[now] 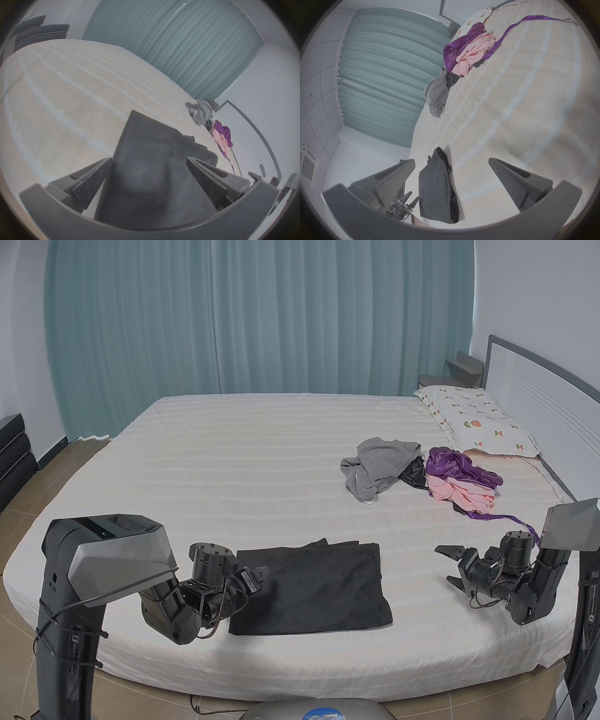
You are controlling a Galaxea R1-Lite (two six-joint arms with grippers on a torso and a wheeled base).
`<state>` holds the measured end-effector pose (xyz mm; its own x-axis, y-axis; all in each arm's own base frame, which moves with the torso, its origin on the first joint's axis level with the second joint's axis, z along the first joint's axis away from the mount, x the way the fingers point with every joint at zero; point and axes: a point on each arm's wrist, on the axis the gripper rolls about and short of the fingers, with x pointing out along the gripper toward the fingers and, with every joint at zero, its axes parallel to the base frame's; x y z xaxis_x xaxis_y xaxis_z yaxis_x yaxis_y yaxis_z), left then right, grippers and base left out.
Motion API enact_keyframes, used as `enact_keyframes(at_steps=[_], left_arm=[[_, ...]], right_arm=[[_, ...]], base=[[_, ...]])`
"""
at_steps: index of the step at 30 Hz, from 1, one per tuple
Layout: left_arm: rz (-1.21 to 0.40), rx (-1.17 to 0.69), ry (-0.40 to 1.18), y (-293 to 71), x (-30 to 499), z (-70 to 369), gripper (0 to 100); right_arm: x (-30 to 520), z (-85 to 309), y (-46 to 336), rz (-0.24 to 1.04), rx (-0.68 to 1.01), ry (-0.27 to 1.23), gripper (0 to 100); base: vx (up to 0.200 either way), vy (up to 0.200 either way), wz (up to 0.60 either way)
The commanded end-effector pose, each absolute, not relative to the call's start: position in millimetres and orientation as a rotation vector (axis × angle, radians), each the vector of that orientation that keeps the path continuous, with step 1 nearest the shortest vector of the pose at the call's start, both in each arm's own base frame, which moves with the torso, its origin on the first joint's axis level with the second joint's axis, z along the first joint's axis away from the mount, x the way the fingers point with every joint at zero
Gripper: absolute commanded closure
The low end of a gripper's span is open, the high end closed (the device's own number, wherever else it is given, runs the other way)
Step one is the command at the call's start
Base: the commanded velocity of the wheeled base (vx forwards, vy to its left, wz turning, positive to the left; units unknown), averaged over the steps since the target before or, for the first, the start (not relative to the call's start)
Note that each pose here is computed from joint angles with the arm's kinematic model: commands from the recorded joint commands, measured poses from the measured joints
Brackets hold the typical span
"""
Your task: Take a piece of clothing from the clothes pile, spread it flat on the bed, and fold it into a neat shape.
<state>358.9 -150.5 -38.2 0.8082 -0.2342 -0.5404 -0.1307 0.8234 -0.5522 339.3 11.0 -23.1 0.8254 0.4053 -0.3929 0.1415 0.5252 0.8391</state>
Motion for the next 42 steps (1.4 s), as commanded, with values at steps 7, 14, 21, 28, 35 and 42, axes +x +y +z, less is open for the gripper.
enact_keyframes(at_steps=[7, 14, 21, 28, 35, 42], left_arm=[[-0.058, -0.591, 0.659, -153.5, 358.1, -53.0, 0], [-0.03, -0.589, 0.645, -152.5, 358.8, -53.3, 0], [0.012, -0.587, 0.64, -147.0, 356.6, -53.7, 0], [0.0, -0.575, 0.644, -151.7, 355.8, -55.7, 0], [0.006, -0.57, 0.643, -152.5, 356.4, -57.4, 100], [0.008, -0.577, 0.637, -152.4, 357.7, -56.6, 100]], right_arm=[[338.9, -25.9, 11.6, 0.169, 1.019, 0.612, 0], [338.8, -27.5, 11.6, 0.165, 1.018, 0.616, 0], [338.4, -27.6, 11.6, 0.165, 1.018, 0.617, 0], [338.8, -27.5, 11.6, 0.166, 1.017, 0.615, 0], [338.8, -27.5, 11.6, 0.166, 1.017, 0.615, 0], [338.8, -27.5, 11.6, 0.166, 1.017, 0.615, 0]], base=[[0.0, 0.0, 0.0], [0.0, 0.0, 0.0], [0.0, 0.0, 0.0], [0.0, 0.0, 0.0], [0.0, 0.0, 0.0], [0.0, 0.0, 0.0]])
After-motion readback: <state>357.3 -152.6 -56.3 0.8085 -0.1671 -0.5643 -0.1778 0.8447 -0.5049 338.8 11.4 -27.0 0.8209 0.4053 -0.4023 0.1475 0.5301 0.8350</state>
